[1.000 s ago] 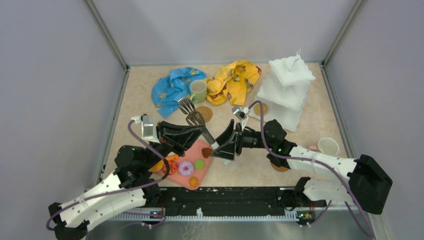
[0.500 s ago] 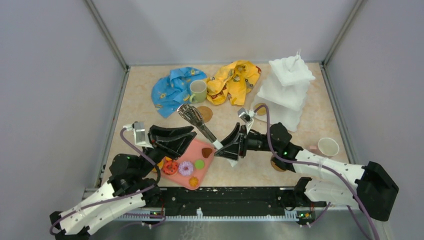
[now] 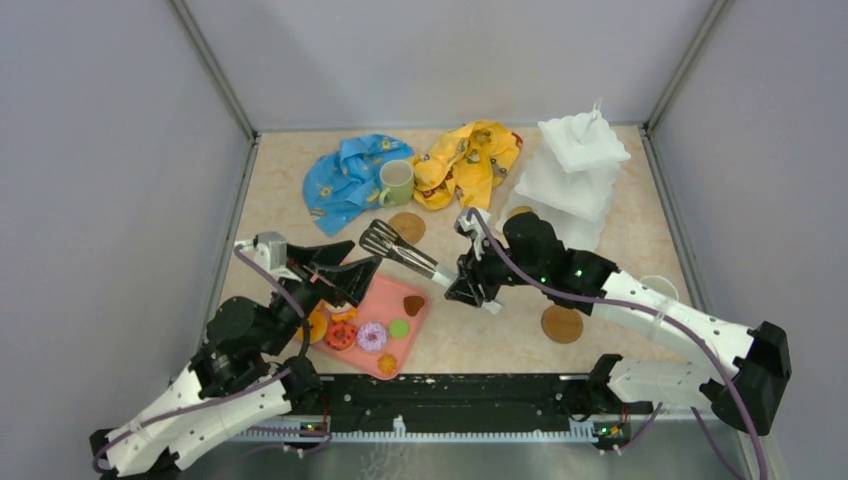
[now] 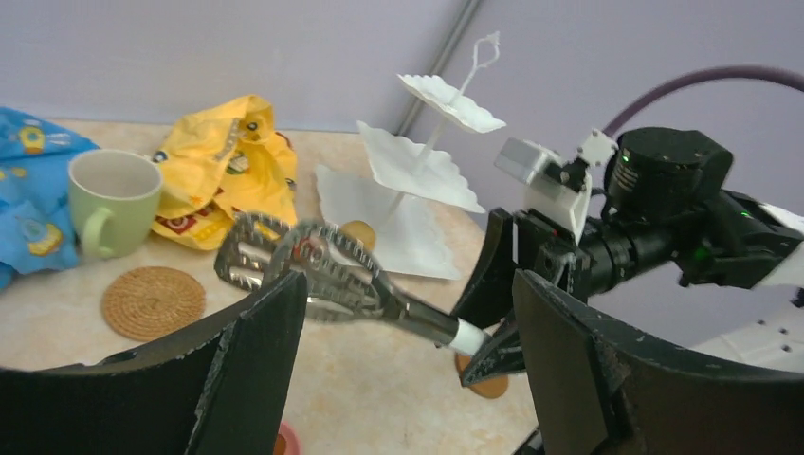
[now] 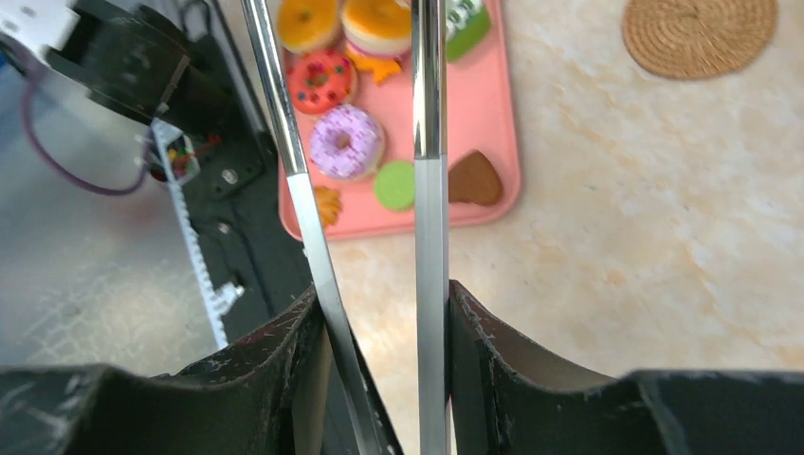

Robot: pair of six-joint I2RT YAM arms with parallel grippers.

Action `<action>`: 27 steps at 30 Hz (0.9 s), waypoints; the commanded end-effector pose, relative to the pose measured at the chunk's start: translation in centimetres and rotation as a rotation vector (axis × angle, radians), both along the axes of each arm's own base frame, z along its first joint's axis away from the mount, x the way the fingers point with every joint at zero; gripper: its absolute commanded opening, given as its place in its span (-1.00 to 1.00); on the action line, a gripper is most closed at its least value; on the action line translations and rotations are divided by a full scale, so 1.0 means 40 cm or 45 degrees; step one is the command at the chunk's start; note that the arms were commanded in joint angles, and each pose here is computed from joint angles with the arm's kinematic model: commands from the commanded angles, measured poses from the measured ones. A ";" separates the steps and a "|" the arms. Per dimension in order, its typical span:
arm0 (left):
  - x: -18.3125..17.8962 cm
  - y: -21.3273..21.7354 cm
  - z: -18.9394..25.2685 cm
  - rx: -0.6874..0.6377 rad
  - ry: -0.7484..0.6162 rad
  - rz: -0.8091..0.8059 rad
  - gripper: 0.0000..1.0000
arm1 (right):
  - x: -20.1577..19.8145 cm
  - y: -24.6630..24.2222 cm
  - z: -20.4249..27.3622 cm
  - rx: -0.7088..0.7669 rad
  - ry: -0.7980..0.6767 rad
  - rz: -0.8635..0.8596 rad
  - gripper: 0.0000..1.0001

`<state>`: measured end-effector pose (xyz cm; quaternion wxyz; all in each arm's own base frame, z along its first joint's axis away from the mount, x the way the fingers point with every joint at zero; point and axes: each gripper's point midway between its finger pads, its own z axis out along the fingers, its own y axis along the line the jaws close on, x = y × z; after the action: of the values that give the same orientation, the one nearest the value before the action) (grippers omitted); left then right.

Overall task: Serve the afternoon tea
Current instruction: Adjust the clamp.

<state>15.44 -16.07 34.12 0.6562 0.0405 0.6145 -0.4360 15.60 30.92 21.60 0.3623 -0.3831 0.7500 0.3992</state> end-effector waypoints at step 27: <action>0.119 -0.125 -0.201 0.556 0.377 0.078 0.39 | -0.008 -0.059 0.154 0.183 -0.263 -0.093 -0.24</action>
<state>20.61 -21.01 26.63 0.5539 0.0996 0.7834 -0.2637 14.53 26.49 21.01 0.3859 -0.3905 0.7677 0.3305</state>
